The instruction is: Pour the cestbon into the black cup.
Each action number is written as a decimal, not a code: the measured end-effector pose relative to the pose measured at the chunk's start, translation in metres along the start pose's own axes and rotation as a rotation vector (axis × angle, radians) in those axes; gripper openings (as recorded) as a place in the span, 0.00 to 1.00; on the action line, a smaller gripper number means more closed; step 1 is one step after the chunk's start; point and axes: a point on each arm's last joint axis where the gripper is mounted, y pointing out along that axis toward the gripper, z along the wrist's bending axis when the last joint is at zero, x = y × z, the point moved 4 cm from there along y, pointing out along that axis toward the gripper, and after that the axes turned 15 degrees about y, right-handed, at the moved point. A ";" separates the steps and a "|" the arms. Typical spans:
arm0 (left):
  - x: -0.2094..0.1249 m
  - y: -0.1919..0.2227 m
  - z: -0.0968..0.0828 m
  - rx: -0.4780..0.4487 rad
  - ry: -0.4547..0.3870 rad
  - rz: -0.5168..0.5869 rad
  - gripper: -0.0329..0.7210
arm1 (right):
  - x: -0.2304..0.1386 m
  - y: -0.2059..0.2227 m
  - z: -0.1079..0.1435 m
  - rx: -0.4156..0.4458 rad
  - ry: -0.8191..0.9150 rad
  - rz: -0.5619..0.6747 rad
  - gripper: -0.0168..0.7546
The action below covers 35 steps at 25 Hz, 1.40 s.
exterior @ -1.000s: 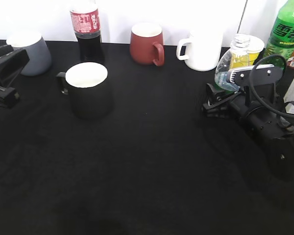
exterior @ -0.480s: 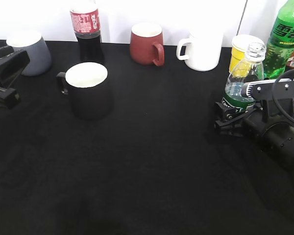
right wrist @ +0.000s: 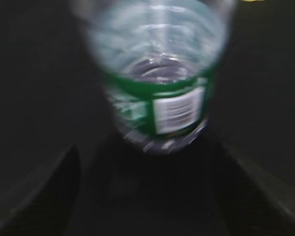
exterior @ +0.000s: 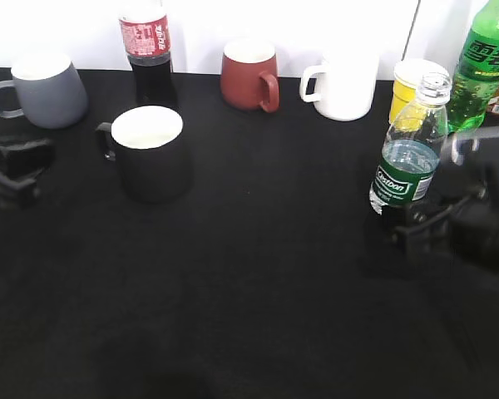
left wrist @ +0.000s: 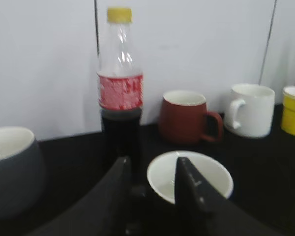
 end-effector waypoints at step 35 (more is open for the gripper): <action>-0.002 -0.238 -0.015 -0.050 0.047 0.131 0.36 | -0.002 -0.262 -0.047 -0.057 0.061 -0.118 0.79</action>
